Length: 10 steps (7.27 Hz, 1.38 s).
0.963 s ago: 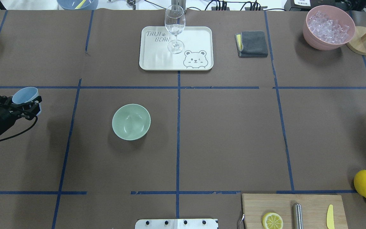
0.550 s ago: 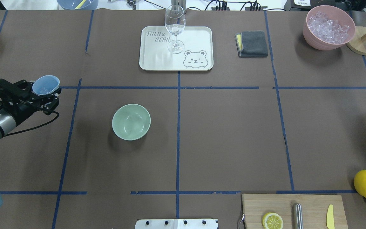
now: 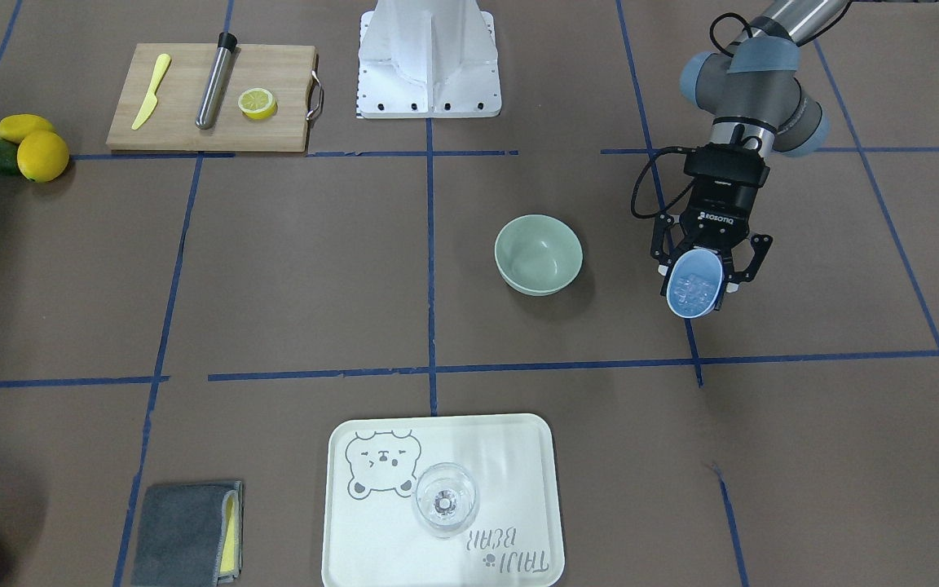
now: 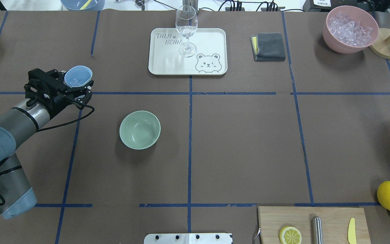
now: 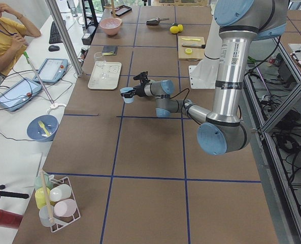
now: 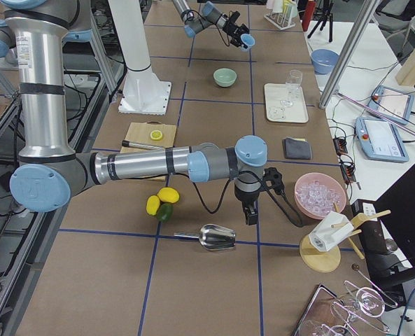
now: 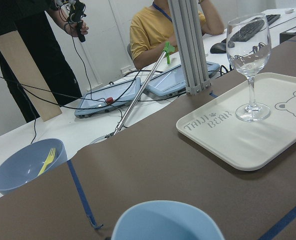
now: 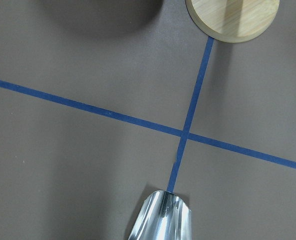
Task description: Pour ice into bowl
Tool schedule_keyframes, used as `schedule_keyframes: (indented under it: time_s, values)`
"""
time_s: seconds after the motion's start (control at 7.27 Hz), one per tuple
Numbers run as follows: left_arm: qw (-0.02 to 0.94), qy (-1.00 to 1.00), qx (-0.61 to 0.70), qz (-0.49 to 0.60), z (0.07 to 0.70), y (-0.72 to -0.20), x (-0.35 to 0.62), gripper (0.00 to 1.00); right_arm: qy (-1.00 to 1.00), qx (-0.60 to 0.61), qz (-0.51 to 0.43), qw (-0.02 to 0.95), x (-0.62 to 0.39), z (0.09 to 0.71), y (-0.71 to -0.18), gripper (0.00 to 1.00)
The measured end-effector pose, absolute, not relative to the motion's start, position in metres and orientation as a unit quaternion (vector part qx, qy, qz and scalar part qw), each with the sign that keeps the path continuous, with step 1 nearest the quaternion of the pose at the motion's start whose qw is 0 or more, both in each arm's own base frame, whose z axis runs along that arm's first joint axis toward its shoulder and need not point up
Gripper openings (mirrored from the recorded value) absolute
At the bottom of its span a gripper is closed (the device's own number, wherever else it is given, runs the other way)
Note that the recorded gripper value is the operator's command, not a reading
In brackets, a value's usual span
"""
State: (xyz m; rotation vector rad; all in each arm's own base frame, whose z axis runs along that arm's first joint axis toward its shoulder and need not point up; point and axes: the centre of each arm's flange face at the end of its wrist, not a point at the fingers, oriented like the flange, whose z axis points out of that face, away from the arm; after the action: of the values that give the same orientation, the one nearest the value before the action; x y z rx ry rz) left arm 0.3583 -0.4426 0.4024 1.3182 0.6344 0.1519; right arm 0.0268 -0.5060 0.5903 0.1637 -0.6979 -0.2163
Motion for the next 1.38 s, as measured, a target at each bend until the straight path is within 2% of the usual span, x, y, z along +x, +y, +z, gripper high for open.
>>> schedule_keyframes:
  time_s: [0.83, 1.38]
  values:
    - [0.729, 0.077, 0.654, 0.186, 0.342, -0.398, 0.457, 0.00, -0.341, 0.079, -0.102, 0.931, 0.029, 0.591, -0.506, 1.00]
    - [0.692, -0.066, 0.652, 0.304, 0.334, -0.384, 0.472, 0.00, -0.340, 0.078, -0.101, 0.932, 0.029, 0.592, -0.506, 1.00]
